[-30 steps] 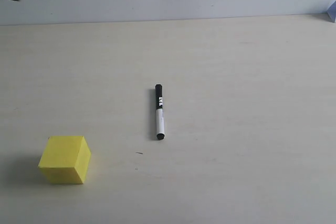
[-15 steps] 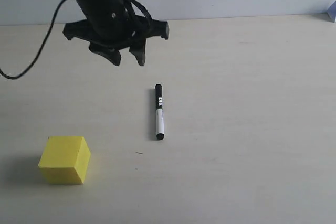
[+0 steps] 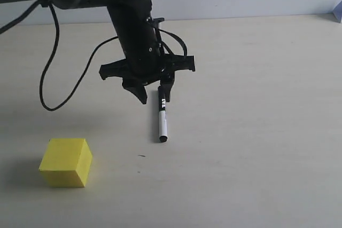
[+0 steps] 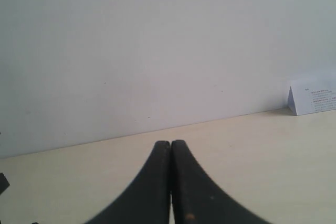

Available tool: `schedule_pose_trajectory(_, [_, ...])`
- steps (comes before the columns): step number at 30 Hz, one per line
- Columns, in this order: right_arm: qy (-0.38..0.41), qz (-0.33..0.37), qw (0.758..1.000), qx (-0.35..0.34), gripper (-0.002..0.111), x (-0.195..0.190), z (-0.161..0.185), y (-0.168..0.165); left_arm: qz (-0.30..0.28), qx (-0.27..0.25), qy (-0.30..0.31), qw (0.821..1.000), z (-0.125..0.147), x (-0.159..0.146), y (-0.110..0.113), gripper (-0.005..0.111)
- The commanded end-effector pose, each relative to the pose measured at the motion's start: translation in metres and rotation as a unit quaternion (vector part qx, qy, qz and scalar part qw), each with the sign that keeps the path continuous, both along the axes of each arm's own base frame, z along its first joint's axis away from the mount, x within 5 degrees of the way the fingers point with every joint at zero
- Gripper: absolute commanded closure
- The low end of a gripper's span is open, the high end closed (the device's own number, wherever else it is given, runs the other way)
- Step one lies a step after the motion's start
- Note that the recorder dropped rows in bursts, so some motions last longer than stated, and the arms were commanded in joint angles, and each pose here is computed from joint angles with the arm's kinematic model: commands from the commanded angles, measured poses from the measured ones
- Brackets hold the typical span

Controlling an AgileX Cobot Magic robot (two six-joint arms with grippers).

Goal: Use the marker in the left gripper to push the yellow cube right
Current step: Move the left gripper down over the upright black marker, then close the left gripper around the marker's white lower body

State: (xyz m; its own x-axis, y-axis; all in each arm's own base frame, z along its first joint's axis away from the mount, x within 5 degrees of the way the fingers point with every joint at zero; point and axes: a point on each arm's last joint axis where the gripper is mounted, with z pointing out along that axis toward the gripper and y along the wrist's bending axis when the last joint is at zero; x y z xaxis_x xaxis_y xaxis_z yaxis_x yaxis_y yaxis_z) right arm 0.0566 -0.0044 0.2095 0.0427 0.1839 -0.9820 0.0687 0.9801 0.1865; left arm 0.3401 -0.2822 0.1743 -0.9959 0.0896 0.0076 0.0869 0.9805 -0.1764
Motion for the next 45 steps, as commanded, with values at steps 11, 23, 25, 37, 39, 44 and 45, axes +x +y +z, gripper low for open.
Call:
schedule_pose_trajectory(11, [-0.001, 0.001, 1.000, -0.001, 0.108, 0.000, -0.001, 0.000, -0.004, 0.006, 0.030, 1.000, -0.029, 0.006, -0.018, 0.058])
schedule_pose_trajectory(23, [0.001, 0.001, 1.000, -0.001, 0.108, 0.000, -0.002, 0.000, -0.004, 0.020, 0.046, 0.999, -0.049, 0.006, -0.019, 0.059])
schedule_pose_trajectory(25, [0.001, 0.001, 1.000, -0.001, 0.108, 0.000, -0.002, 0.000, -0.004, 0.020, 0.046, 0.999, -0.049, 0.006, -0.019, 0.060])
schedule_pose_trajectory(37, [0.001, 0.001, 1.000, -0.001, 0.108, 0.000, -0.002, 0.000, -0.003, 0.013, 0.029, 0.999, -0.049, 0.009, -0.020, 0.060])
schedule_pose_trajectory(39, [0.001, 0.001, 1.000, -0.001, 0.108, 0.000, -0.002, 0.000, -0.003, 0.013, 0.029, 0.999, -0.049, 0.009, -0.020, 0.060])
schedule_pose_trajectory(44, [0.001, 0.001, 1.000, -0.001, 0.108, 0.000, -0.002, 0.000, -0.004, 0.014, 0.027, 1.000, -0.049, 0.010, -0.020, 0.060])
schedule_pose_trajectory(45, [0.001, 0.001, 1.000, -0.001, 0.108, 0.000, -0.002, 0.000, -0.004, 0.014, 0.027, 1.000, -0.049, 0.010, -0.020, 0.060])
